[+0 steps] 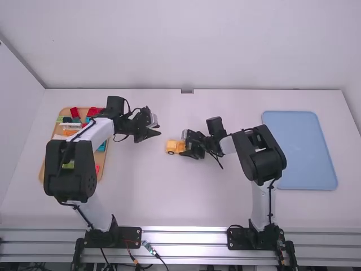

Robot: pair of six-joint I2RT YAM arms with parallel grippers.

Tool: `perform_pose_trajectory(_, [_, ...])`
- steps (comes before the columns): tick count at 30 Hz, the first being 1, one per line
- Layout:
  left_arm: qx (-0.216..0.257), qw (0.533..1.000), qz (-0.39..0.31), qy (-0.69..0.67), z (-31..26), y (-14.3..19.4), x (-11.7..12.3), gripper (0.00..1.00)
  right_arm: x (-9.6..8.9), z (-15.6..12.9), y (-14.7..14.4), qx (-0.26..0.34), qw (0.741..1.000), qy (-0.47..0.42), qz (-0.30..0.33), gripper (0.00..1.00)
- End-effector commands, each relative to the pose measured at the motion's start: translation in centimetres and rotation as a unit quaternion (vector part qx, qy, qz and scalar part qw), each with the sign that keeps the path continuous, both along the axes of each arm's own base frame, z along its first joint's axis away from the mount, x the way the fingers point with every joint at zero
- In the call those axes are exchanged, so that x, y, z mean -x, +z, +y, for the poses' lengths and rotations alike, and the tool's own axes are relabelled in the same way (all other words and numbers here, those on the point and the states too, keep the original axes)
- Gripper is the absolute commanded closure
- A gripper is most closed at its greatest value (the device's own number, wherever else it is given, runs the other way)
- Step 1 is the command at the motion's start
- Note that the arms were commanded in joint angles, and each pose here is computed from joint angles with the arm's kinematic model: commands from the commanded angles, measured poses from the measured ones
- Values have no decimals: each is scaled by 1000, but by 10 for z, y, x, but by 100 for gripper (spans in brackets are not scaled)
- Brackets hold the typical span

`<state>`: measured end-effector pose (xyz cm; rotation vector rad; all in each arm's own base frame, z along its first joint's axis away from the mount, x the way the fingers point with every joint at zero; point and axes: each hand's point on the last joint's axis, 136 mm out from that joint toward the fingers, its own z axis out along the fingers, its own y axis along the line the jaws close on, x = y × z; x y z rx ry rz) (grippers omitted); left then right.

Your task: Assemble lego blocks to make yellow taxi

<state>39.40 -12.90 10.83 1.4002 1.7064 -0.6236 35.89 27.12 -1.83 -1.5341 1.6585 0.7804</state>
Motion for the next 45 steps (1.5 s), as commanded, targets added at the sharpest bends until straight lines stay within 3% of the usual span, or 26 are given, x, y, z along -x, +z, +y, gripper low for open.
perform_pose_trajectory(1, [-15,1000,18,5,-7,-5,6,81,-1,0,-5,2,1000,-2,8,40])
perform_pose_trajectory(2, [-30,999,13,-1,-10,-9,7,94,-1,0,-5,2,1000,-2,8,40])
perform_pose_trajectory(3, [-34,999,14,-3,-12,-10,8,98,-1,0,-5,2,1000,-2,8,40])
perform_pose_trajectory(7, [-67,998,10,-16,-23,-18,12,98,-2,0,-5,2,1000,-2,8,40])
perform_pose_trajectory(15, [-73,997,15,-38,-24,-29,19,98,-2,0,-5,2,1000,-2,8,40])
perform_pose_trajectory(45, [-32,998,38,-42,-35,-55,17,98,1,3,-5,1,1000,9,-1,41])
